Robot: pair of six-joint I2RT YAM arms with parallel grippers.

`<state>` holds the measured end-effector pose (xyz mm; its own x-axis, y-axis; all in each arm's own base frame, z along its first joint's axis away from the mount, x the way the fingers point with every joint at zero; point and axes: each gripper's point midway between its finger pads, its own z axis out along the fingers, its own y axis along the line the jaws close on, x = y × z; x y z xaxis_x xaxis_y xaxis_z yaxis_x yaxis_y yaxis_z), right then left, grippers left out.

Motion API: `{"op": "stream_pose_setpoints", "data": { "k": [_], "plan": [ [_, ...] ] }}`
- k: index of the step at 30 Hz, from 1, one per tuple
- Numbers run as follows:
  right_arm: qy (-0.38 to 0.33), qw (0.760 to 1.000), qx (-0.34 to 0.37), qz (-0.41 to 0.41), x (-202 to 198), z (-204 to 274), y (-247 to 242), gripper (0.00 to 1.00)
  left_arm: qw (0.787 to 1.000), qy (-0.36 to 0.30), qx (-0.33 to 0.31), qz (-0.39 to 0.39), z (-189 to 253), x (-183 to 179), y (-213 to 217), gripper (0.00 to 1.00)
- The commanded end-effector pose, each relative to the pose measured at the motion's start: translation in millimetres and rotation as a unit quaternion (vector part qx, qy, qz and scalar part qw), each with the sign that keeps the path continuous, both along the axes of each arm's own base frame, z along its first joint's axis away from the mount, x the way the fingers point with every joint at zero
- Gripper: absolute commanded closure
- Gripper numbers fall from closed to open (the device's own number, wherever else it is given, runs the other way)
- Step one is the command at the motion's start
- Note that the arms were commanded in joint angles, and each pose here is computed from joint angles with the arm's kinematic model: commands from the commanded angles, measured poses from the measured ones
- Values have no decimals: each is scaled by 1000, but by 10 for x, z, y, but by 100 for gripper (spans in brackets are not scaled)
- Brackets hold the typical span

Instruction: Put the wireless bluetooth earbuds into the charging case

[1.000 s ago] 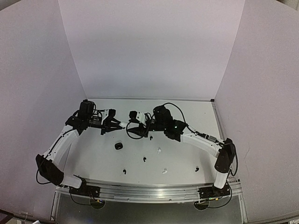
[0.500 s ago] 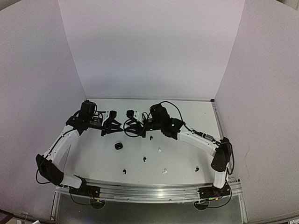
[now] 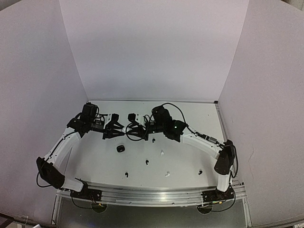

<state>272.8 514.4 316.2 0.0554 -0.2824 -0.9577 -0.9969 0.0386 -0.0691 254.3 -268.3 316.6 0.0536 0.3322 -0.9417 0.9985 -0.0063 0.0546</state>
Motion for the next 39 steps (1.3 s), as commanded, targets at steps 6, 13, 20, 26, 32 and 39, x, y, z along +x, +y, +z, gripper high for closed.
{"op": "stream_pose_setpoints", "data": {
  "k": [6,13,20,26,32,39],
  "plan": [
    [-22,1000,9,16,-79,168,-5,100,999,-33,31,-8,-45,-26,40,60],
    [-24,1000,9,15,-68,169,20,100,1000,-14,18,8,40,22,-2,69],
    [-25,1000,6,13,-39,140,48,100,1000,-12,17,6,42,23,-22,68],
    [-25,1000,5,16,-43,135,75,100,1000,-11,13,4,62,42,-44,74],
    [-26,1000,-5,12,-26,66,83,100,1000,-10,13,4,56,41,-48,72],
    [-25,1000,-6,15,-33,66,106,100,1000,-14,13,2,58,33,-46,89]
  ]
}}
